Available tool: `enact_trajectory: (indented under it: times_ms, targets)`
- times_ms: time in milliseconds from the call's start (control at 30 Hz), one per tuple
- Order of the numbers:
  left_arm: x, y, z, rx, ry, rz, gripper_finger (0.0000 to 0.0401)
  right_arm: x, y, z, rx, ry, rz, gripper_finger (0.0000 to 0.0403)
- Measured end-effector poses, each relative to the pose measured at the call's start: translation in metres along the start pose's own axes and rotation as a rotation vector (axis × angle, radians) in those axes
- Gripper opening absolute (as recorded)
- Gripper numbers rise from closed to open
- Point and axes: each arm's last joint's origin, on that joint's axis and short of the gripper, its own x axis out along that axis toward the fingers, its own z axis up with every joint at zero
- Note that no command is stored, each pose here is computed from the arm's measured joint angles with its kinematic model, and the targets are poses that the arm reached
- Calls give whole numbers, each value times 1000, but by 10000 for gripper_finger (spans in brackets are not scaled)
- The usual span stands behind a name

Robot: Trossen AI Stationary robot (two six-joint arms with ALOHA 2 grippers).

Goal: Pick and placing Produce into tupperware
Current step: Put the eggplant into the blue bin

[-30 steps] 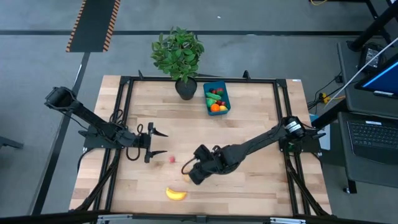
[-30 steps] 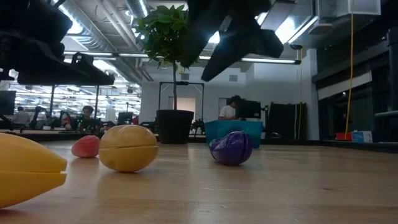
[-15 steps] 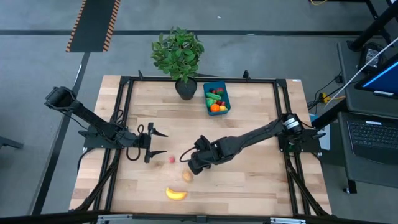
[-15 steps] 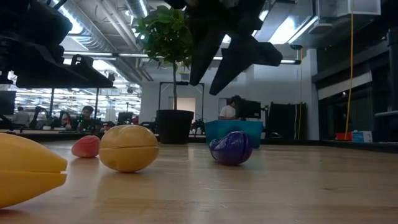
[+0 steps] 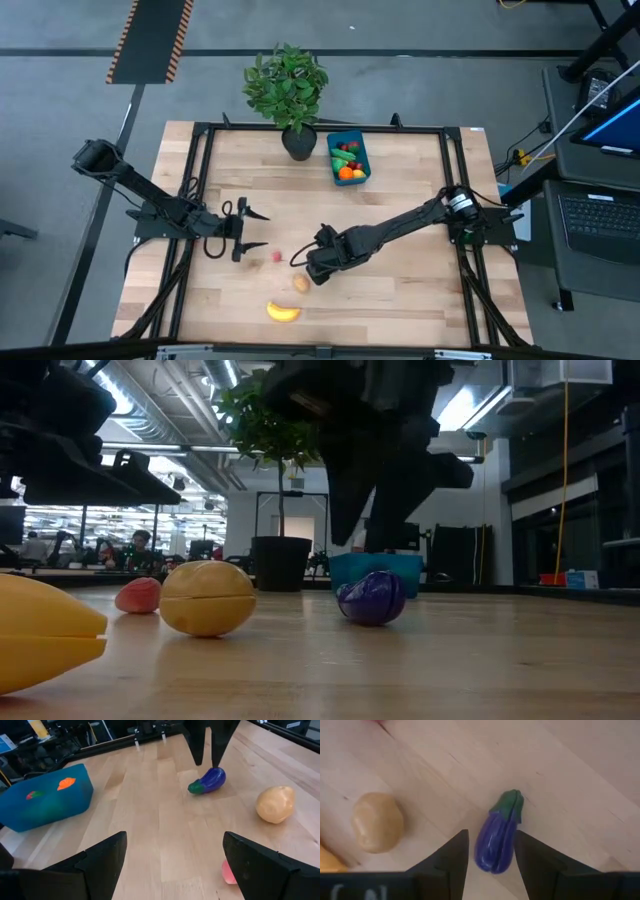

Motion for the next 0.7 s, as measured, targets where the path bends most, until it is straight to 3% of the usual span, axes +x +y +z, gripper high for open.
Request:
enact_trajectory:
  times_ms: [700]
  targets:
    - [0,0,0,-17,2,0,324,37,3,-6,-7,49,-41,159]
